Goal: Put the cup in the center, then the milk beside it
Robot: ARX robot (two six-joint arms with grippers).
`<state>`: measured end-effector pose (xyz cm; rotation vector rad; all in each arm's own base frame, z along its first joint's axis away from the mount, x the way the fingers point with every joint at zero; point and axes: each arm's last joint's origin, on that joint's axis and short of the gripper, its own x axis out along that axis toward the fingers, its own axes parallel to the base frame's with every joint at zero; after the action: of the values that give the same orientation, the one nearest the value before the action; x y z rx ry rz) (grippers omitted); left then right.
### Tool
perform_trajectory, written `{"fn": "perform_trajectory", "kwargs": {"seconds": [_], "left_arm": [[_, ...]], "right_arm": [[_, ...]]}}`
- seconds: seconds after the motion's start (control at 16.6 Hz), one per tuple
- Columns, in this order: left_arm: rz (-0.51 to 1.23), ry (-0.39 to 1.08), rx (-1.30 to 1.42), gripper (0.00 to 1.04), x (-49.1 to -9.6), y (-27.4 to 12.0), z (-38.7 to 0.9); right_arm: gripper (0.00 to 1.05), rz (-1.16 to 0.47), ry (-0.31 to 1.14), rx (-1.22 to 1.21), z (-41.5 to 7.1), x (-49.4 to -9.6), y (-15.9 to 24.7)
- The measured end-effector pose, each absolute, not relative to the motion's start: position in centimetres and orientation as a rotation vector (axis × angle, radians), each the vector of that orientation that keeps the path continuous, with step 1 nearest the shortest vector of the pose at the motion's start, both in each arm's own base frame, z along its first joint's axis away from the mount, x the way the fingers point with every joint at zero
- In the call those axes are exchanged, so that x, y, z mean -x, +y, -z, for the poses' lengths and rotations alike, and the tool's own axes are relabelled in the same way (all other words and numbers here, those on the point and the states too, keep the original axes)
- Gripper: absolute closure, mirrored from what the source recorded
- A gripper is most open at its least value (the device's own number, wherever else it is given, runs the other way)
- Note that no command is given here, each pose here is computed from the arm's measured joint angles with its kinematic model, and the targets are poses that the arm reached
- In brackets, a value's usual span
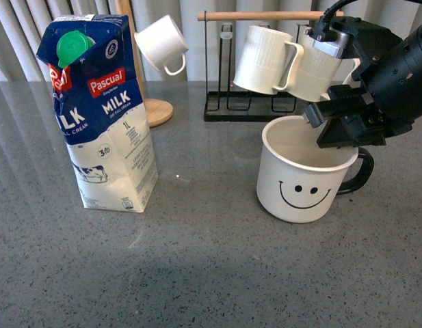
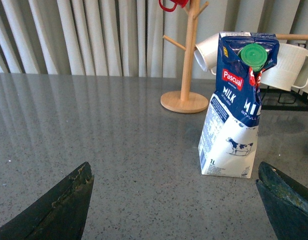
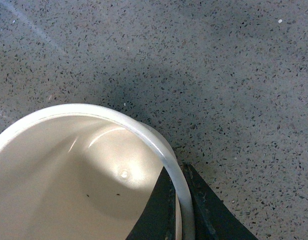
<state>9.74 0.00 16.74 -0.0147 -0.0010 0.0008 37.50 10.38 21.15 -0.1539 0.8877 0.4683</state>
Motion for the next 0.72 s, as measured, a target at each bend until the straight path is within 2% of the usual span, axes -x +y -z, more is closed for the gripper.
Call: {"fn": "perform_trajectory", "kwargs": {"seconds": [0.06, 0.18, 0.48, 0.6, 0.66, 0.72], "left_arm": [[0.000, -0.001, 0.015, 0.07, -9.7, 0.0, -16.7], [0.000, -0.001, 0.015, 0.07, -9.7, 0.0, -16.7], [0.000, -0.001, 0.015, 0.07, -9.7, 0.0, -16.7], [-0.001, -0.001, 0.015, 0.07, -9.7, 0.0, -16.7], [-0.001, -0.001, 0.015, 0.07, -9.7, 0.0, -16.7], [0.000, -0.001, 0.015, 0.07, -9.7, 0.0, -16.7]], "right_arm": [[1.02, -0.469, 0.886, 0.155, -21.2, -37.5, 10.4], [0.85, -0.482, 0.880, 0.174, -21.2, -37.5, 10.6], [0.31, -0.473, 0.844, 0.190, -21.5, -37.6, 10.8], [0.09, -0.463, 0.766, 0.167, -23.1, -37.4, 10.4], [0.04, -0.470, 0.724, 0.133, -24.2, -36.9, 10.0], [0.08, -0.461, 0.663, 0.099, -25.6, -36.0, 9.4]]}}
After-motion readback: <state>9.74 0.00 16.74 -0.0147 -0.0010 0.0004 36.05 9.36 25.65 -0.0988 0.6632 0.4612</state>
